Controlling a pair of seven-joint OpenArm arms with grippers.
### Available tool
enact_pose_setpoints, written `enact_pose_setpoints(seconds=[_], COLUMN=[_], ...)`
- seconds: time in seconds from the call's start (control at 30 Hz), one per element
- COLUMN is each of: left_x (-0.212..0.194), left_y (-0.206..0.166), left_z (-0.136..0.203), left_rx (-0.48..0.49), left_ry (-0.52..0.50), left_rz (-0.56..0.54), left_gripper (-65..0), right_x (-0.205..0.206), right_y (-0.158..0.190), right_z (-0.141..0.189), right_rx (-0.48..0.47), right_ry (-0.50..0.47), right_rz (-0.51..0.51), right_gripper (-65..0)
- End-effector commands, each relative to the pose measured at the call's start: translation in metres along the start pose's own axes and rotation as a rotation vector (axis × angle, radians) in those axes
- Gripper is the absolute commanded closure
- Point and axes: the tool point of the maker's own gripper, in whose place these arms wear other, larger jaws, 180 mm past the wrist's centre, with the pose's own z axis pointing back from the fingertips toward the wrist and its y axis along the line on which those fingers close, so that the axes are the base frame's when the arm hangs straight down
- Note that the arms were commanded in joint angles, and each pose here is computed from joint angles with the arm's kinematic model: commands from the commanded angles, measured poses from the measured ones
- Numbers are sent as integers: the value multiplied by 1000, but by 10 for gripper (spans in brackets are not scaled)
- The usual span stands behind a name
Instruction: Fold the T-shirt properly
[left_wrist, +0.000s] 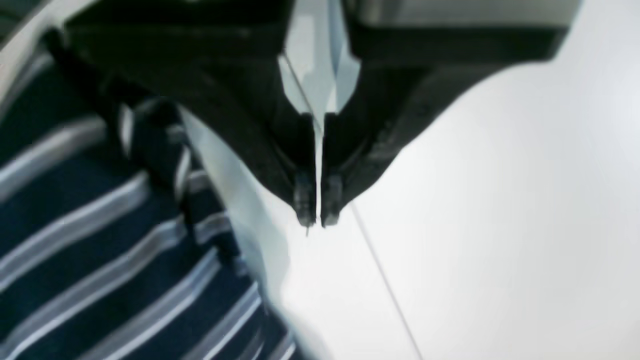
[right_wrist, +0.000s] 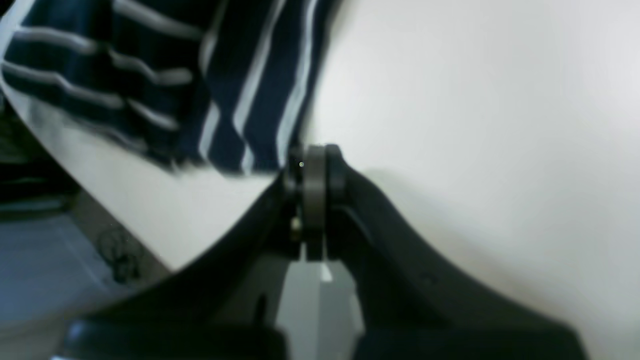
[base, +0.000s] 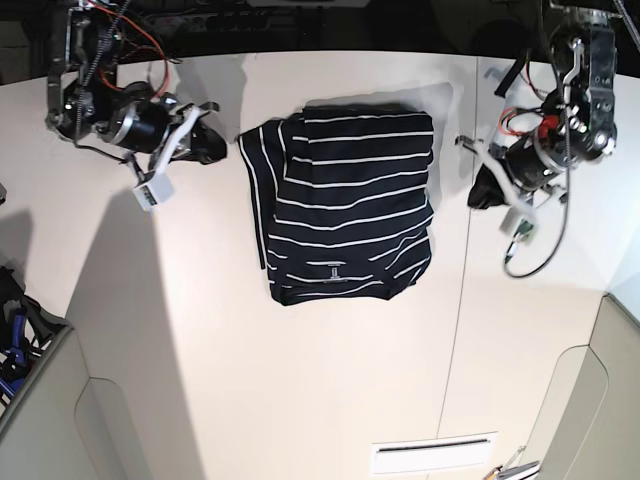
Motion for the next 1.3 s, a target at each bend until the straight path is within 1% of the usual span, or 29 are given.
enact_pose_setpoints(seconds=[0.0, 0.1, 0.2, 0.33, 0.43, 0.53, 0.67, 0.8, 0.87, 0.93, 1.0, 1.03, 1.17, 1.27], left_x=[-1, -34, -68, -126, -172, -202, -254, -318, -342, -360, -377, -386, -412, -417], left_y=[0, -5, -16, -46, -68, -83, -107, -133, -131, -120, -110, -109, -113, -122], left_z=[11, 33, 54, 81, 104, 123, 145, 162, 163, 158, 152, 148, 130, 112], left_rx=[3, 17, 16, -16, -4, -3, -47, -100, -75, -15, 42, 48, 6, -30], left_ry=[-11, 53, 131, 277, 399, 469, 588, 700, 689, 652, 656, 679, 789, 841], left_rz=[-10, 10, 37, 93, 120, 143, 132, 179, 188, 180, 163, 157, 131, 115], left_gripper=[-28, -28, -28, -28, -28, -28, -28, -29, -29, -29, -29, -29, -29, -29], right_x=[-2, -29, -57, -102, -135, -160, -195, -239, -261, -284, -306, -318, -358, -374], right_y=[1, 1, 4, 14, 17, 23, 39, 55, 59, 59, 54, 51, 33, 15], right_z=[9, 25, 39, 60, 76, 87, 95, 101, 98, 95, 92, 92, 96, 99], right_rx=[6, 2, 26, 85, 97, 108, 143, 177, 177, 161, 130, 118, 79, 45], right_ry=[-6, 62, 140, 287, 381, 452, 539, 635, 661, 683, 719, 751, 912, 988], right_rz=[23, 31, 18, -32, -60, -80, -126, -197, -230, -235, -190, -160, -84, -89], right_gripper=[0, 0, 0, 0, 0, 0, 0, 0, 0, 0, 0, 0, 0, 0])
